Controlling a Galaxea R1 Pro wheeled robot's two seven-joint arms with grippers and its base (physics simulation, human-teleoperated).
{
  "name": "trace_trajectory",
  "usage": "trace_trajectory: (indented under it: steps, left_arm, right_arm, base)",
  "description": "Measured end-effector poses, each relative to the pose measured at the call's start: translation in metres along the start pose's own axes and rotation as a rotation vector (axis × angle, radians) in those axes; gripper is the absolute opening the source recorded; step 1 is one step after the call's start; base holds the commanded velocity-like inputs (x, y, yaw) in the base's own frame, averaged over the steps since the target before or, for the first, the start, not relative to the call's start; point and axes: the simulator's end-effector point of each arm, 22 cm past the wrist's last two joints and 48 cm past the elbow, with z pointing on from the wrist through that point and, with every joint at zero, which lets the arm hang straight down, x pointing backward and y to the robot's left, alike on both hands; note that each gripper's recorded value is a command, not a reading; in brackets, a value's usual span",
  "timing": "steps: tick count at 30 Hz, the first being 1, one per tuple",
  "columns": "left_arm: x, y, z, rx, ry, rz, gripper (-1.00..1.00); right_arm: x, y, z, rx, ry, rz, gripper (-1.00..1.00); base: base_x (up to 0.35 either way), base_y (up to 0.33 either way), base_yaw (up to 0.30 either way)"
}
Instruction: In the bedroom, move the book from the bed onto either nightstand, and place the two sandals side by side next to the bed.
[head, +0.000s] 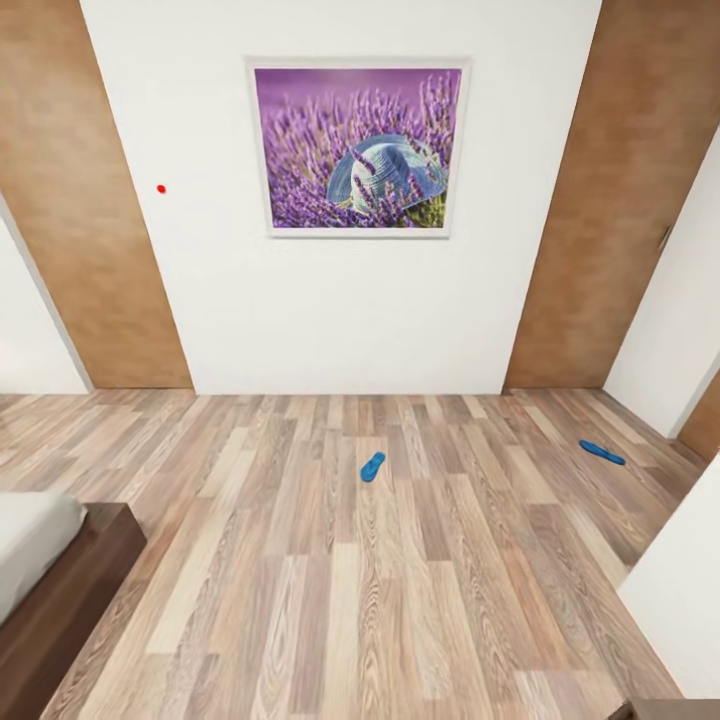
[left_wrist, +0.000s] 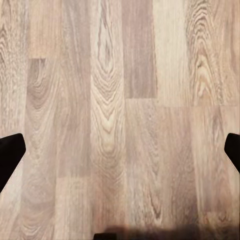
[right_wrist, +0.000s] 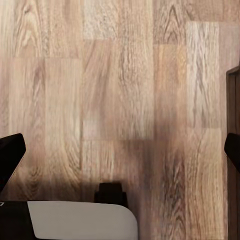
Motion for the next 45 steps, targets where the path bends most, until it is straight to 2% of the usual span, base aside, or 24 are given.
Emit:
trace_trajectory:
  steps: [30, 45]
  left_arm:
    - [0.0002, 0.0, 0.0, 0.0, 0.0, 0.001, 1.0]
    - [0.0001, -0.0004, 0.0002, 0.001, 0.0, 0.001, 1.0]
  right_arm:
    - [-0.0002, -0.0001, 0.0, 0.0, 0.0, 0.0, 1.0]
    - [-0.0004, -0.0007, 0.0003, 0.0, 0.0, 0.003, 1.0]
  base:
    - [0.325, 0.0, 0.0]
    - [0.061, 0.0, 0.0]
